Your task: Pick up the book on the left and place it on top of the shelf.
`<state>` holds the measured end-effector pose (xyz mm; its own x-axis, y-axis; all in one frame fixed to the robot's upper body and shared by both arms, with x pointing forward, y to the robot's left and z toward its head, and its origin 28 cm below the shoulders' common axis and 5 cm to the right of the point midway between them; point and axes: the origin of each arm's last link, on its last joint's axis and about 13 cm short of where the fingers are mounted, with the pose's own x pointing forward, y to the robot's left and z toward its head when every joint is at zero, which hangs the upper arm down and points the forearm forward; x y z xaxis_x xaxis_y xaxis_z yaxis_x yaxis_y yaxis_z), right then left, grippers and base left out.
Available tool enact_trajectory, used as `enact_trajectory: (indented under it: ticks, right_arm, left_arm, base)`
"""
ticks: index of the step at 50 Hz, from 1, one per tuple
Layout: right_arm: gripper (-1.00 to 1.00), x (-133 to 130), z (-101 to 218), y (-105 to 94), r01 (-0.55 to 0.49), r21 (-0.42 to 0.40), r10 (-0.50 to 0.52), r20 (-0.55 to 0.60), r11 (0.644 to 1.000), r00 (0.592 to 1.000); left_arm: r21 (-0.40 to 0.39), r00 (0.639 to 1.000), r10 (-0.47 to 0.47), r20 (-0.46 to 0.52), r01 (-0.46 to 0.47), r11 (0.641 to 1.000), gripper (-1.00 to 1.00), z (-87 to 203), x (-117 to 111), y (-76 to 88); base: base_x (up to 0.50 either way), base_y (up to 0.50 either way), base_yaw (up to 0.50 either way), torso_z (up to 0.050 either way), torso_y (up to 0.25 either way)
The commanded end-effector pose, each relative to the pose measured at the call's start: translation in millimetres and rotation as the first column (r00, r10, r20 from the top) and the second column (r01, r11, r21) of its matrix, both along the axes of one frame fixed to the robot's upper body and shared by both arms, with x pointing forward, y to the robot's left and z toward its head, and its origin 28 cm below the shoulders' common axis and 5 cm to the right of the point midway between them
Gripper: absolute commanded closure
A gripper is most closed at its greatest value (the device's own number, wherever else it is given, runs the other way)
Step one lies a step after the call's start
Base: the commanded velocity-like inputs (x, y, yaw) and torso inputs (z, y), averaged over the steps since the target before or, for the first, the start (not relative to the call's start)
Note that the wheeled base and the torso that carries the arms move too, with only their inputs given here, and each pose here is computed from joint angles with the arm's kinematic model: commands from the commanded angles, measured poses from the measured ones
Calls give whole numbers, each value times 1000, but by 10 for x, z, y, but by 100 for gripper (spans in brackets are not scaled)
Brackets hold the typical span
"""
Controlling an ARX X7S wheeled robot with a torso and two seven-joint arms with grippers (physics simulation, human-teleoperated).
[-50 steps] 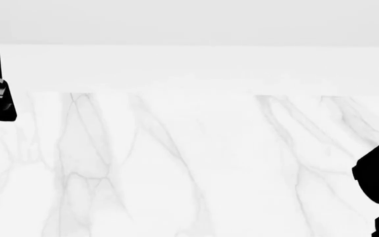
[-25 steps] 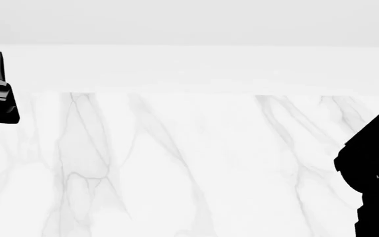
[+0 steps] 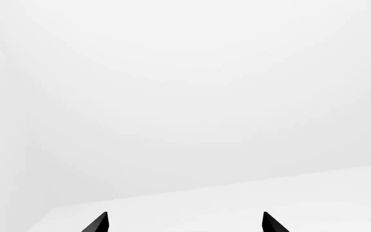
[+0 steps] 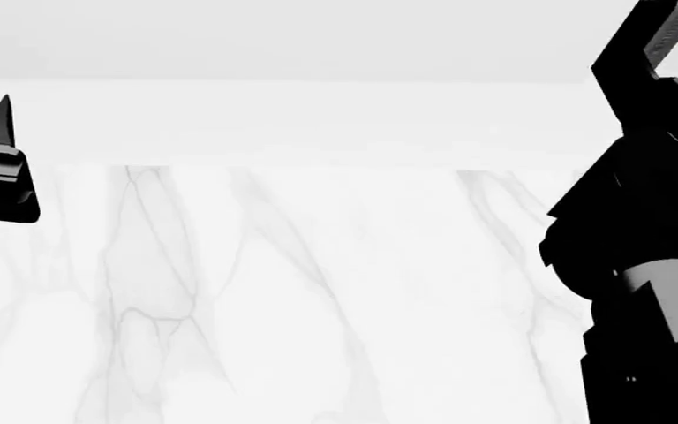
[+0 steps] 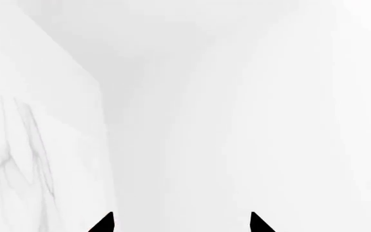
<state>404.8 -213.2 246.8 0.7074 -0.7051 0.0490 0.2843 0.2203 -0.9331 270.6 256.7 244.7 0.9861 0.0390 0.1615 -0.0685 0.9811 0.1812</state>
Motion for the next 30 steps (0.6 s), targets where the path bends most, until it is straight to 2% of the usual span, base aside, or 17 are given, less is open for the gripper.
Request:
enact_trajectory:
  ticks: [1, 3, 4, 7, 8, 11, 12, 13, 14, 18, 19, 20, 22, 23, 25, 26, 30]
  right_arm:
    - [-100, 79, 66, 109, -102, 45, 99, 71, 994, 993]
    - [-100, 116, 88, 163, -162, 130, 148, 114, 978, 982]
    - [-100, 159, 122, 237, -250, 277, 206, 180, 928, 962]
    - [-100, 198, 121, 317, -359, 442, 278, 239, 822, 930]
    - [-100, 219, 104, 359, -421, 525, 312, 285, 740, 906]
    - [-100, 239, 86, 389, -493, 614, 330, 367, 617, 870]
    - [-100, 244, 76, 392, -512, 624, 337, 386, 591, 859]
    - [-100, 244, 57, 393, -538, 642, 341, 417, 545, 843]
    - [-100, 202, -19, 376, -554, 681, 332, 443, 479, 833]
    - [-100, 74, -79, 437, -626, 673, 378, 503, 393, 777]
    - [-100, 42, -98, 446, -632, 693, 374, 516, 346, 770]
    - [-100, 20, -108, 449, -637, 698, 371, 525, 327, 766]
    - [-100, 16, -108, 450, -637, 698, 371, 525, 327, 766]
    - [-100, -94, -153, 481, -689, 692, 400, 581, 215, 709]
    - [-100, -162, -174, 514, -711, 673, 423, 594, 206, 685]
    - [-100, -203, -190, 538, -712, 678, 423, 599, 183, 680]
    - [-100, -271, -211, 584, -728, 665, 435, 613, 166, 659]
  left_arm:
    - [0, 1000, -1, 1, 1, 1000, -100, 5, 0, 0]
    - [-1, 1000, -1, 1, 1, 1000, -100, 4, 1, 1]
    - [0, 1000, 0, 0, 0, 1000, -100, -4, 6, 2]
    - [1, 1000, 0, -2, 0, 1000, -100, -12, 11, 3]
    - [-1, 1000, 0, -1, 0, 1000, -100, -11, 11, 5]
    - [-1, 1000, 0, 0, 0, 1000, -100, -7, 12, 4]
    - [-2, 1000, -1, 1, 1, 1000, -100, -5, 11, 3]
    - [-1, 1000, -2, 3, 2, 1000, -100, -4, 10, 1]
    - [-1, 1000, -4, 3, 4, 1000, -100, -5, 10, -2]
    - [-2, 1000, -5, 3, 5, 1000, -100, -11, 19, -6]
    - [-4, 1000, -6, 4, 6, 1000, -100, -11, 19, -7]
    - [-4, 1000, -7, 4, 7, 1000, -100, -11, 20, -8]
    - [-4, 1000, -7, 4, 7, 1000, -100, -11, 20, -8]
    - [-4, 1000, -9, 5, 9, 1000, -100, -13, 25, -9]
    - [-6, 1000, -10, 4, 10, 1000, -100, -16, 31, -8]
    - [-5, 1000, -10, 4, 10, 1000, -100, -20, 35, -9]
    - [-6, 1000, -12, 4, 12, 1000, -100, -27, 39, -15]
  base:
    - [0, 0, 0, 0, 0]
    - [0, 0, 0, 0, 0]
    - [0, 0, 0, 0, 0]
    - [0, 0, 0, 0, 0]
    - [0, 0, 0, 0, 0]
    - [0, 0, 0, 0, 0]
    - [0, 0, 0, 0, 0]
    - [0, 0, 0, 0, 0]
    - [0, 0, 0, 0, 0]
    - [0, 0, 0, 0, 0]
    - [0, 0, 0, 0, 0]
    - [0, 0, 0, 0, 0]
    - [0, 0, 0, 0, 0]
    - [0, 0, 0, 0, 0]
    - [0, 0, 0, 0, 0]
    - [0, 0, 0, 0, 0]
    - [0, 0, 0, 0, 0]
